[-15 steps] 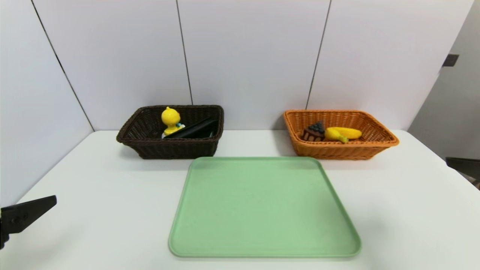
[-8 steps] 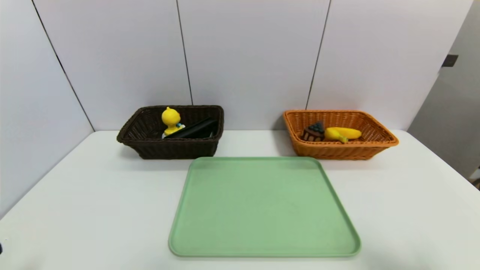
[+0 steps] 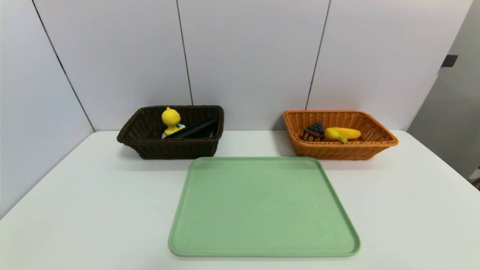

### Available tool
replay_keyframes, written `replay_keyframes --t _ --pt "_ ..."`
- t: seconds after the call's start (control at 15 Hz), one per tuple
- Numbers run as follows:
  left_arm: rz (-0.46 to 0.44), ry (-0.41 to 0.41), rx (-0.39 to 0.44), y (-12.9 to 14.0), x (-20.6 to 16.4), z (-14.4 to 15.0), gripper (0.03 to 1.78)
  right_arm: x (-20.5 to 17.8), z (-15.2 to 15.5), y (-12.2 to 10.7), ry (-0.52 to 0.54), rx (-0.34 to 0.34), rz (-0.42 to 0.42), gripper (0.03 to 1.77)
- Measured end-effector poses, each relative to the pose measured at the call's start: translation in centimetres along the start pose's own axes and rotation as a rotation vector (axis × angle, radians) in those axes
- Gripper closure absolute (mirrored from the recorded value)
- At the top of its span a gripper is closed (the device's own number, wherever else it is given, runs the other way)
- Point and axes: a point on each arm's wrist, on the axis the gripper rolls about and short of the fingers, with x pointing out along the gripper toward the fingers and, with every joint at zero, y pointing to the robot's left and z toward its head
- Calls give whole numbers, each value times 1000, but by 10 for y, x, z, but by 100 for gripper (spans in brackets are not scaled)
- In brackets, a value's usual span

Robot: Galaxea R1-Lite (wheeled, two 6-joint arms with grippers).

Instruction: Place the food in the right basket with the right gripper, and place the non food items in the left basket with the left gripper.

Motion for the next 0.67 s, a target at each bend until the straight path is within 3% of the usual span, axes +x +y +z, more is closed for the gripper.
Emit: replay_keyframes --t 0.27,0.67 --pt "29 -30 51 1 -7 -1 12 -12 -18 1 4 -3 2 10" --pt "-76 -19 80 -7 -3 -39 12 -19 -45 4 -34 -1 5 10"
